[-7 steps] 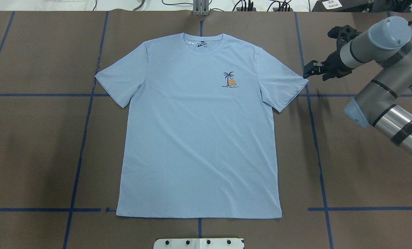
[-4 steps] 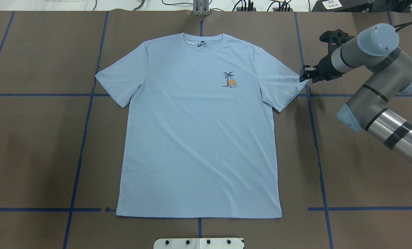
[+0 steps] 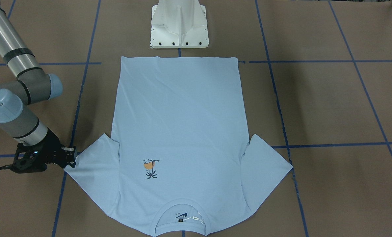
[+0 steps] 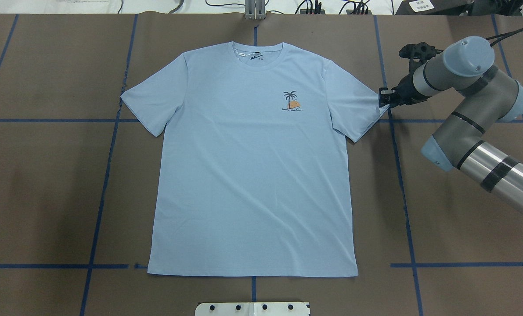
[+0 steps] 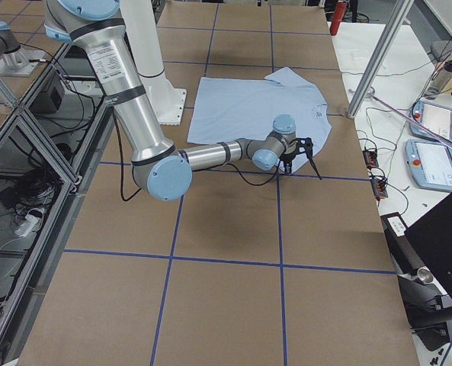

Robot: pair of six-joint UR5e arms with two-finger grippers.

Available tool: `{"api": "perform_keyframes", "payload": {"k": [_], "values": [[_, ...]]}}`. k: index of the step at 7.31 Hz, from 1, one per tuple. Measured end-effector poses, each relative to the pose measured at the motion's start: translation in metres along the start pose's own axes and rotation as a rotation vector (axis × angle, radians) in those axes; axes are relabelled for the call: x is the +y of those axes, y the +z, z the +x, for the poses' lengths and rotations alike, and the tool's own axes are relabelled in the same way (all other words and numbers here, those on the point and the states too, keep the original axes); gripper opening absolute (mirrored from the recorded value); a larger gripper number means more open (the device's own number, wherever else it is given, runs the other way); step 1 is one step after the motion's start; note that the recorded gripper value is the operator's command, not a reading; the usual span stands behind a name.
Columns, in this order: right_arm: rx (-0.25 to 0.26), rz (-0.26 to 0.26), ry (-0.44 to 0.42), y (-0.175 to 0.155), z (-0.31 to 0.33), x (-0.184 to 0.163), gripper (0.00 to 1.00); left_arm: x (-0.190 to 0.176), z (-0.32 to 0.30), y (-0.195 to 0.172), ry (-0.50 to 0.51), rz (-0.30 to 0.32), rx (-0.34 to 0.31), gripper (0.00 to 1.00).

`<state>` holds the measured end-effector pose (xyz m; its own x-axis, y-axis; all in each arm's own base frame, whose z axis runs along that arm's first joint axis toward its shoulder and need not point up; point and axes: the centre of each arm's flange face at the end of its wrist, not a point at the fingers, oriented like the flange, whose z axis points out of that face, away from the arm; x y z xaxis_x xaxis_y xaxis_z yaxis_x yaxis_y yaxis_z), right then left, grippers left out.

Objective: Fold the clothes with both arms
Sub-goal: 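Move the right gripper in over the sleeve nearest it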

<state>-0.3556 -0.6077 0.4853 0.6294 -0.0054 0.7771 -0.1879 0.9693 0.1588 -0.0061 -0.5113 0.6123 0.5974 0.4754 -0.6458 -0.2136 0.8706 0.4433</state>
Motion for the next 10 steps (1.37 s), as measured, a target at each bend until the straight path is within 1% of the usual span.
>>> {"api": "perform_keyframes", "payload": {"k": [3, 5, 6, 7, 10], "values": [[0.008, 0.024, -0.007, -0.006, 0.005, -0.007, 0.41, -0.001, 0.001, -0.001, 0.006, 0.006, -0.001, 1.0], [0.026, 0.038, -0.014, -0.005, 0.011, -0.009, 0.41, -0.002, 0.002, -0.002, 0.006, 0.007, -0.001, 1.0], [0.039, 0.047, -0.019, -0.004, 0.014, -0.009, 0.32, -0.002, 0.002, -0.002, 0.006, 0.007, -0.001, 1.0], [0.045, 0.051, -0.022, -0.003, 0.014, -0.009, 0.18, -0.003, 0.002, -0.002, 0.006, 0.008, -0.001, 1.0], [0.045, 0.048, -0.018, 0.001, 0.008, -0.007, 0.18, -0.004, 0.002, -0.003, 0.008, 0.009, -0.002, 1.0]]}}
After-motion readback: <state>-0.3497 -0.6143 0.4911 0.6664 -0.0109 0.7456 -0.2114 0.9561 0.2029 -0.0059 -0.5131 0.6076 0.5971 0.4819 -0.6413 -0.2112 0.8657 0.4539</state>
